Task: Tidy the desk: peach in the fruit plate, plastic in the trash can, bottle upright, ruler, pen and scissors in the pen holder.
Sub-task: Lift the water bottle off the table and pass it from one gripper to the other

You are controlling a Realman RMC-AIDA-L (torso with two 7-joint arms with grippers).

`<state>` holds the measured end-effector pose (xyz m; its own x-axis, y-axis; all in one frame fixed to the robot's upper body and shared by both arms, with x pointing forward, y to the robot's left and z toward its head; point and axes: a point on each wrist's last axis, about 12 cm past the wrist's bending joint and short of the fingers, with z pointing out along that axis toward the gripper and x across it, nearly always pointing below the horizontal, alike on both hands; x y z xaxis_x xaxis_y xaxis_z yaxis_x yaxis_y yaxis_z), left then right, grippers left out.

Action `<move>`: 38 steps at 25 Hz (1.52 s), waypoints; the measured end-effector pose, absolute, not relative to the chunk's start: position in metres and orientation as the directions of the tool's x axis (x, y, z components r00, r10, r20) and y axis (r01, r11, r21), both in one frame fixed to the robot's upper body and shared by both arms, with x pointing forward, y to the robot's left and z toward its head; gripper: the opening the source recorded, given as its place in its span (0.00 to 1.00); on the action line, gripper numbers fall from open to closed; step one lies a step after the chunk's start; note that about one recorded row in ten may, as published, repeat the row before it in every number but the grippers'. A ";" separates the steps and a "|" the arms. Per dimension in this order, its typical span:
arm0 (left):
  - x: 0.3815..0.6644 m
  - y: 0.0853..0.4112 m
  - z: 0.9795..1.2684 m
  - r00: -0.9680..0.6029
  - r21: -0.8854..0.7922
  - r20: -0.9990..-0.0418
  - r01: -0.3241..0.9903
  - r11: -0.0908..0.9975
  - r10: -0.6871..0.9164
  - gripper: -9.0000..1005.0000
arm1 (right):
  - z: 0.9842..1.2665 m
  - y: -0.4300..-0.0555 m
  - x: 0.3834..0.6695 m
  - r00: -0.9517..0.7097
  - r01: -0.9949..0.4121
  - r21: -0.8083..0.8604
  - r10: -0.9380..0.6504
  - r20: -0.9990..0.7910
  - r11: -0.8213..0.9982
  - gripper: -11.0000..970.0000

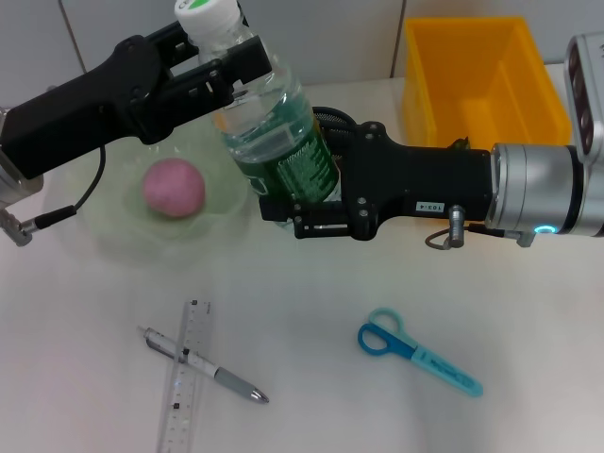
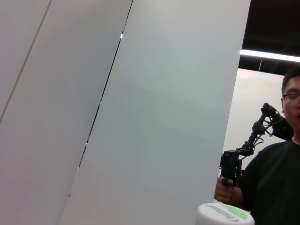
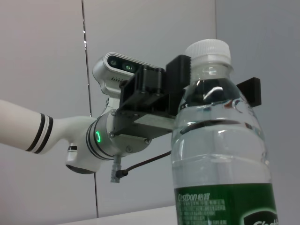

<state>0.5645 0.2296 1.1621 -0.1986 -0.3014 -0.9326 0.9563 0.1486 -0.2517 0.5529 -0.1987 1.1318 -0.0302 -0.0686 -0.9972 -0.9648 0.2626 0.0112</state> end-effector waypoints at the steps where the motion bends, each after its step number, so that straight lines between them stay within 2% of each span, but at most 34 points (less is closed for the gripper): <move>1: 0.564 0.230 1.162 -0.196 -0.249 -0.933 0.957 0.149 -0.301 0.75 | 1.132 -0.199 0.553 -0.030 -0.965 0.011 -0.068 -0.997 0.262 0.79; 13: 0.564 0.230 1.162 -0.193 -0.247 -0.933 0.957 0.150 -0.303 0.56 | 1.132 -0.197 0.553 -0.034 -0.966 0.018 -0.056 -0.998 0.260 0.79; 38: 0.565 0.231 1.165 -0.187 -0.245 -0.928 0.958 0.150 -0.322 0.55 | 1.130 -0.196 0.554 -0.040 -0.964 0.025 -0.050 -0.998 0.265 0.79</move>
<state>0.5648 0.2314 1.1646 -0.1867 -0.3216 -0.9283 0.9580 0.1495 -0.2445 0.5540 -0.1963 1.1302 -0.0397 -0.0502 -0.9980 -0.9638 0.2654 0.0250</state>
